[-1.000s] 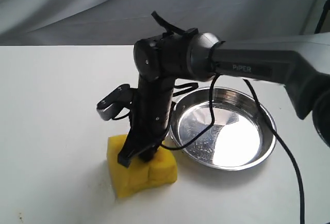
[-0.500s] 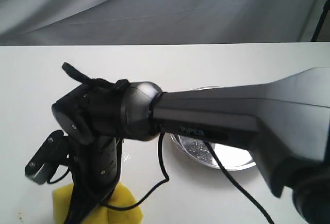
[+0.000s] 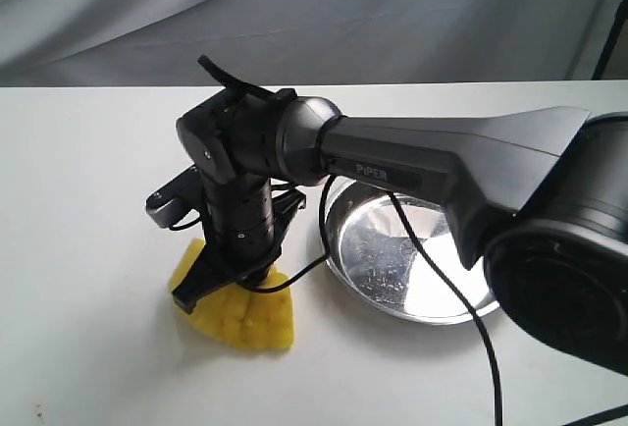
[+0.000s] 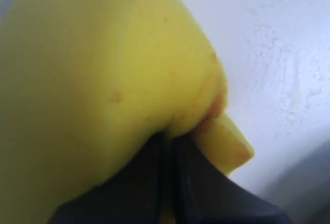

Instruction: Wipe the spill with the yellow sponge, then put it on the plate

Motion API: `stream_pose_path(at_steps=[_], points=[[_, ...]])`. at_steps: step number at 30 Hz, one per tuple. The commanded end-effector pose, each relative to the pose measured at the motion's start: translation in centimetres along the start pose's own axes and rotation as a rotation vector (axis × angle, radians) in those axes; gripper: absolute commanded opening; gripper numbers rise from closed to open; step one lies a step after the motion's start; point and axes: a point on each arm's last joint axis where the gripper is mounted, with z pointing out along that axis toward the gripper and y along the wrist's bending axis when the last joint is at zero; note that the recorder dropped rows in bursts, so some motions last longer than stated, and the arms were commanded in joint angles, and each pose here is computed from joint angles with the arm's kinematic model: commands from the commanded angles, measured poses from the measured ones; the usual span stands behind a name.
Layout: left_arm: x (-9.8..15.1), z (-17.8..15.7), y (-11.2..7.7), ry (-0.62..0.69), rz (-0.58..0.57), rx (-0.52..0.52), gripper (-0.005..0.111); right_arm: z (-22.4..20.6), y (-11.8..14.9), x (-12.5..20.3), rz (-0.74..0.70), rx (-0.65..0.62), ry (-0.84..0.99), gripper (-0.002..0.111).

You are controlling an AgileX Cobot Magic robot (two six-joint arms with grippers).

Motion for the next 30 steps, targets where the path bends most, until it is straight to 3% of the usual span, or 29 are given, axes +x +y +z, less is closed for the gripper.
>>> stream_pose_path(at_steps=[1,7,12,16,19,23,30], points=[[0.0,0.0,0.0,-0.007,-0.003,0.004,0.0,0.8,0.4,1.0,-0.168,0.014,0.093,0.0],[0.0,0.0,0.0,-0.007,-0.003,0.004,0.0,-2.7,7.2,1.1,-0.391,-0.214,-0.02,0.0],[0.0,0.0,0.0,-0.007,-0.003,0.004,0.0,-2.9,13.5,2.1,-0.514,-0.366,-0.025,0.0],[0.0,0.0,0.0,-0.007,-0.003,0.004,0.0,-1.7,16.0,2.8,-0.595,-0.313,0.0,0.0],[0.0,0.0,0.0,-0.007,-0.003,0.004,0.0,-0.3,14.8,2.4,-0.555,-0.152,0.029,0.0],[0.0,0.0,0.0,-0.007,-0.003,0.004,0.0,1.4,10.4,1.4,-0.486,0.068,0.067,0.0],[0.0,0.0,0.0,-0.007,-0.003,0.004,0.0,2.7,2.3,0.8,-0.257,0.087,0.11,0.0]])
